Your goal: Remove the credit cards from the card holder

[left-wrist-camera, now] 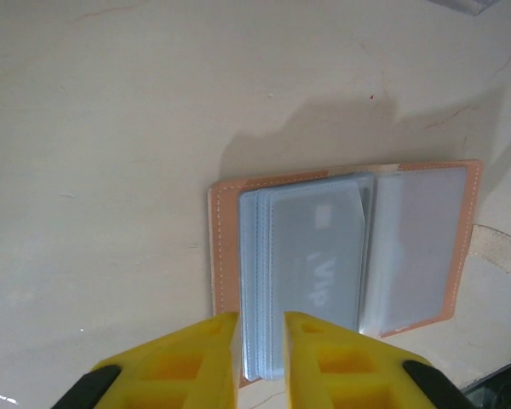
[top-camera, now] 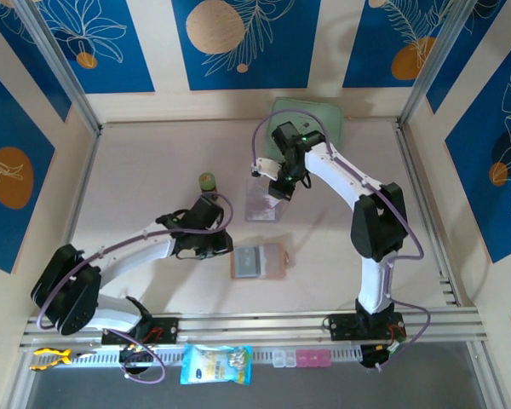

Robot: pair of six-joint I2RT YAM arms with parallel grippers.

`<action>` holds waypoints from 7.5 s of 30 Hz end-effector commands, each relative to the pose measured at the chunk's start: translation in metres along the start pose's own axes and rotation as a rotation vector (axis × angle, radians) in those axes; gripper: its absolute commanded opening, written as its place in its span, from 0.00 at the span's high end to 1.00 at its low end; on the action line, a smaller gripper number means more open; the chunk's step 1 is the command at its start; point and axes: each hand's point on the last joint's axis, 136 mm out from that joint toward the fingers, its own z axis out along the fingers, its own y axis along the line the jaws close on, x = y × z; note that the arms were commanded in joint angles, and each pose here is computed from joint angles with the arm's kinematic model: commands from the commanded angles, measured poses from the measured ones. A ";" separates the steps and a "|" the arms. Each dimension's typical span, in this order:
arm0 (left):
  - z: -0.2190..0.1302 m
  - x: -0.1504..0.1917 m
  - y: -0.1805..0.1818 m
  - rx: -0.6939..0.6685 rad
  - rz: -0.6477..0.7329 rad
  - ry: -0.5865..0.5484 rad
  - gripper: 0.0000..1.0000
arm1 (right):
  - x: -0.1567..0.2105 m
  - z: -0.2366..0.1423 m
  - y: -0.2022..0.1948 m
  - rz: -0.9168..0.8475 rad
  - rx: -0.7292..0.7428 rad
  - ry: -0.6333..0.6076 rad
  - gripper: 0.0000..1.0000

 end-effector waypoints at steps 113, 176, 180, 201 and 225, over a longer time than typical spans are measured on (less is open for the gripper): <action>0.045 0.029 0.021 -0.108 0.050 0.126 0.94 | 0.007 0.091 0.183 1.128 -0.355 -0.025 0.76; 0.041 0.018 0.024 -0.133 0.076 0.124 0.94 | 0.027 0.102 0.177 1.156 -0.310 0.025 0.84; 0.035 0.016 0.021 -0.130 0.079 0.107 0.95 | 0.031 0.100 0.176 1.161 -0.308 0.018 0.84; 0.018 0.011 -0.013 0.039 0.039 0.074 0.87 | 0.041 0.097 0.171 1.182 -0.314 0.003 0.85; 0.039 0.024 -0.018 0.123 -0.018 0.125 0.73 | 0.046 0.099 0.170 1.208 -0.358 -0.012 0.89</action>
